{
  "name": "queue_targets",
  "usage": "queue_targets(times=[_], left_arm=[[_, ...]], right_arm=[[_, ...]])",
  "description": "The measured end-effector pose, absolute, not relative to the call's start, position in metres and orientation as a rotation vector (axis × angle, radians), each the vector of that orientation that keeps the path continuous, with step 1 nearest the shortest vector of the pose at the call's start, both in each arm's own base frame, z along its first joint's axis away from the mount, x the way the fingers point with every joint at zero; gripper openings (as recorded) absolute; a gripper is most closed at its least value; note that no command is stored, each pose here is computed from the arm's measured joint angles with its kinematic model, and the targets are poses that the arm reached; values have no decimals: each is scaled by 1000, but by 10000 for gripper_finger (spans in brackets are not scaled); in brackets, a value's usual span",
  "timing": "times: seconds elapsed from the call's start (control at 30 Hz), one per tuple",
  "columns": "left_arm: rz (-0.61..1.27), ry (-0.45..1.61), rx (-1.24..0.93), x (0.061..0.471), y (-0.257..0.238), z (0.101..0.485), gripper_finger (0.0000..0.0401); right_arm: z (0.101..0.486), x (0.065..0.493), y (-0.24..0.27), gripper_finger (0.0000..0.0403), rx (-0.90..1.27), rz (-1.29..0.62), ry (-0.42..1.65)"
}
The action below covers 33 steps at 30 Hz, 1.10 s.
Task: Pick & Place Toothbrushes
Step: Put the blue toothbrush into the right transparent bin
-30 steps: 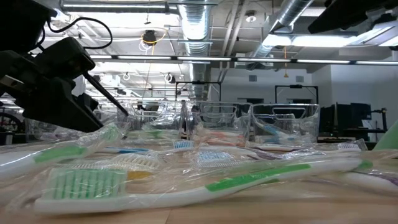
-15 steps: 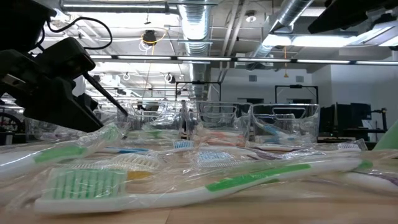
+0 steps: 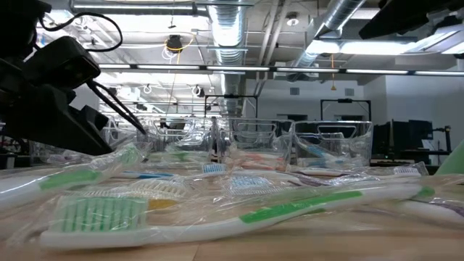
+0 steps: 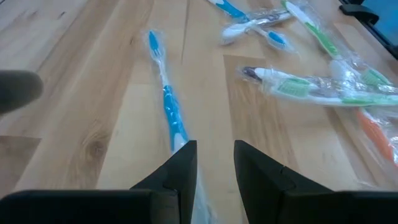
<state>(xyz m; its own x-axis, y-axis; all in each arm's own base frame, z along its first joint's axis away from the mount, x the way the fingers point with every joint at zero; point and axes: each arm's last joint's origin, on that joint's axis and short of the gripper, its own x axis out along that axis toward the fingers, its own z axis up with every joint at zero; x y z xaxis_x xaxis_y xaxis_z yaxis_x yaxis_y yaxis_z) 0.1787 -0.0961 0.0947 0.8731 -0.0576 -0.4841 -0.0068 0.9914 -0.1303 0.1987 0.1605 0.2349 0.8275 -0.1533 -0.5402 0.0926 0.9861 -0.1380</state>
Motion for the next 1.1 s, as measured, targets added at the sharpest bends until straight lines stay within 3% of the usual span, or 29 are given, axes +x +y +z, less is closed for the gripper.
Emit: queue_targets(times=[0.63,1.1], left_arm=[[13,508,-181,179,-94,94,99],[139,594,-188,180,-92,60,97]], right_arm=[[235,199,160,163,-108,-131,582],[235,199,160,163,-108,-132,582]])
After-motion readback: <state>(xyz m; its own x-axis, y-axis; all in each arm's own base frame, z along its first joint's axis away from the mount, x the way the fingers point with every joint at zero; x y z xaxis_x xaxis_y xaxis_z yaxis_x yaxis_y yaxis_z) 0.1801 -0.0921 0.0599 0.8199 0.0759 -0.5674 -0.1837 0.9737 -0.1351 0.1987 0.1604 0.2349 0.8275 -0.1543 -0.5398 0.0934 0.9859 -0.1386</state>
